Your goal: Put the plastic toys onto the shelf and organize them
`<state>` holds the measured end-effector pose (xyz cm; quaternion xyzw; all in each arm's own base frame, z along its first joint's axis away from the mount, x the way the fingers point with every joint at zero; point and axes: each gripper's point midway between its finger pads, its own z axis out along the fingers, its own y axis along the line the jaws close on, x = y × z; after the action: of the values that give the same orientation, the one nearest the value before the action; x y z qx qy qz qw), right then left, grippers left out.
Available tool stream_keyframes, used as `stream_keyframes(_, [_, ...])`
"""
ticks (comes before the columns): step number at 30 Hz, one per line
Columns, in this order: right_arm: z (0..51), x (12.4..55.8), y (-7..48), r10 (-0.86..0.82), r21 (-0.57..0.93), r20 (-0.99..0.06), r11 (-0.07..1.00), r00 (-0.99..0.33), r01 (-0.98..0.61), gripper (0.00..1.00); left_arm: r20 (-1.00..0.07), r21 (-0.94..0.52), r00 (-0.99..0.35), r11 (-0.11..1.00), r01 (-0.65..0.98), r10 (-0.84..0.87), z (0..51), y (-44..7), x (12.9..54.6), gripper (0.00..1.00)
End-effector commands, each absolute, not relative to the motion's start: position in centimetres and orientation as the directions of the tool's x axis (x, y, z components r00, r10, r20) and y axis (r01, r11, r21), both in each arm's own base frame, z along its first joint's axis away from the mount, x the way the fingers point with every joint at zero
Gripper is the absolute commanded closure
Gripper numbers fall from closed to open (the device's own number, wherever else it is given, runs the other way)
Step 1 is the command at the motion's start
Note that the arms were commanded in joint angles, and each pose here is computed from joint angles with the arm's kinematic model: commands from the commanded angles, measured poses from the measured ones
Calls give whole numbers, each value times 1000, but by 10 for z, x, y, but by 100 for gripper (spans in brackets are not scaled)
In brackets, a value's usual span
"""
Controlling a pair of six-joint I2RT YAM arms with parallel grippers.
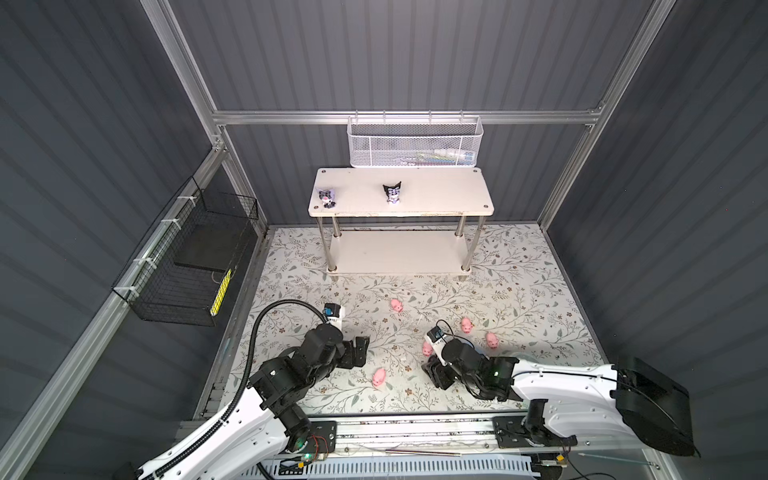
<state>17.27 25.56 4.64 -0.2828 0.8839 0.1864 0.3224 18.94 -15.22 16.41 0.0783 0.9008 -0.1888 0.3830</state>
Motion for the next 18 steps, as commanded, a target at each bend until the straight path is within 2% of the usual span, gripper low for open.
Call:
stream_keyframes(1, [58, 181, 265, -359, 157, -705, 763, -612, -628, 38, -742, -278, -670, 910, 309, 1, 178, -155, 191, 3])
stream_keyframes(18, [48, 188, 259, -362, 133, -681, 794, -636, -594, 63, -742, -272, -670, 914, 300, -1, 176, -153, 191, 3])
